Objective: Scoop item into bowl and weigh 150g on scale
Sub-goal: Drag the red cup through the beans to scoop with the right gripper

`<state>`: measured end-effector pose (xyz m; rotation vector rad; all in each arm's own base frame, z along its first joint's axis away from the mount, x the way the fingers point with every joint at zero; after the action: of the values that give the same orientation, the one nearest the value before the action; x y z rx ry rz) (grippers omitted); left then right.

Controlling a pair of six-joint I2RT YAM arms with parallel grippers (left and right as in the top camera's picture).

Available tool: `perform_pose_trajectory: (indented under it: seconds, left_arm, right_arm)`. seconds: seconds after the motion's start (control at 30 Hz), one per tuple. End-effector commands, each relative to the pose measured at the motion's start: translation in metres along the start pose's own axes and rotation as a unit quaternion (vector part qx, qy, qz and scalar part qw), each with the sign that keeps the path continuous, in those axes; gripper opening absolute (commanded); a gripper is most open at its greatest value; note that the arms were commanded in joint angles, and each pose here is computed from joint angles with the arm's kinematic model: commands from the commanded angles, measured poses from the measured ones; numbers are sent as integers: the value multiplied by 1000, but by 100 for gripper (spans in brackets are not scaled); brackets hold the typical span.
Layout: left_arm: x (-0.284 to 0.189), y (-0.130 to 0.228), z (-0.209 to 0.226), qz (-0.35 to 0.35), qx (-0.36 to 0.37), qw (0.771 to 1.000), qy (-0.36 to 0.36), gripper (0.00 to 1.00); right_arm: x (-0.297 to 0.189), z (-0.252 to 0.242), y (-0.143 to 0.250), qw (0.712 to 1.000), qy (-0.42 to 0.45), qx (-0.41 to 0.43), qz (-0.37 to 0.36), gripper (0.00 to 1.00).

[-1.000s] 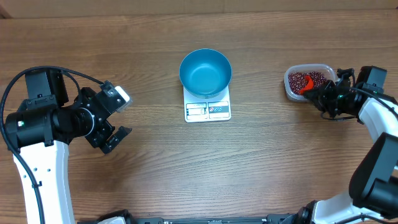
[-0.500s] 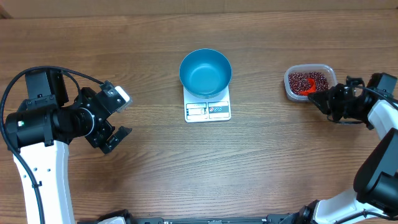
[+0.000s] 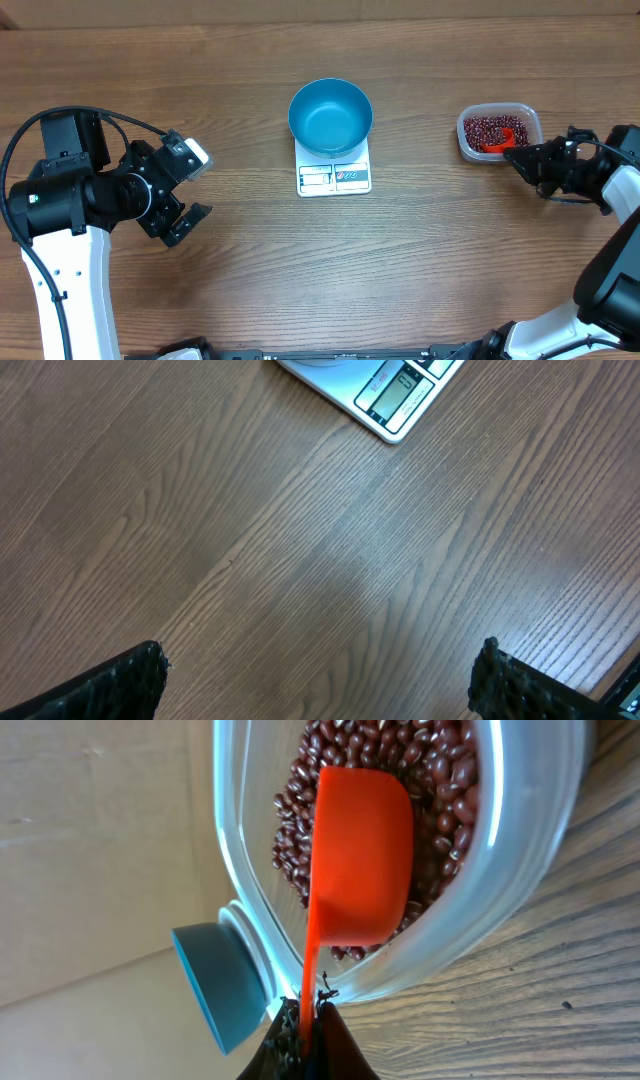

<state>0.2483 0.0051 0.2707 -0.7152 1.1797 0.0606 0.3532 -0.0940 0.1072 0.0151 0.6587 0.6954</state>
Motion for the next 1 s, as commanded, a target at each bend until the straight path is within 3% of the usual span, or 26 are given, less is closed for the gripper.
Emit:
perform_pose_trajectory:
  seconds: [0.0,0.97]
  left_arm:
    - [0,1,1,5,17,1000,-2,100]
    - [0,1,1,5,17,1000,-2,100]
  right_arm:
    - [-6,3,-1,999,-36,10,15,4]
    - [-10,21,9,993,-104,1,58,4]
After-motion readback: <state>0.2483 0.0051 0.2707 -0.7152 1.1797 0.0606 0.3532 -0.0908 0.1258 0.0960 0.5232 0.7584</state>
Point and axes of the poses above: each gripper's point midway between its finger pads, its own x axis out along the fingers, its own z axis along the line the jaws close on, y = z × x, the point moved 4 cm from there along -x, back along the fingers, and after that the axes turned 10 degrees about x, right-handed, at the moved point
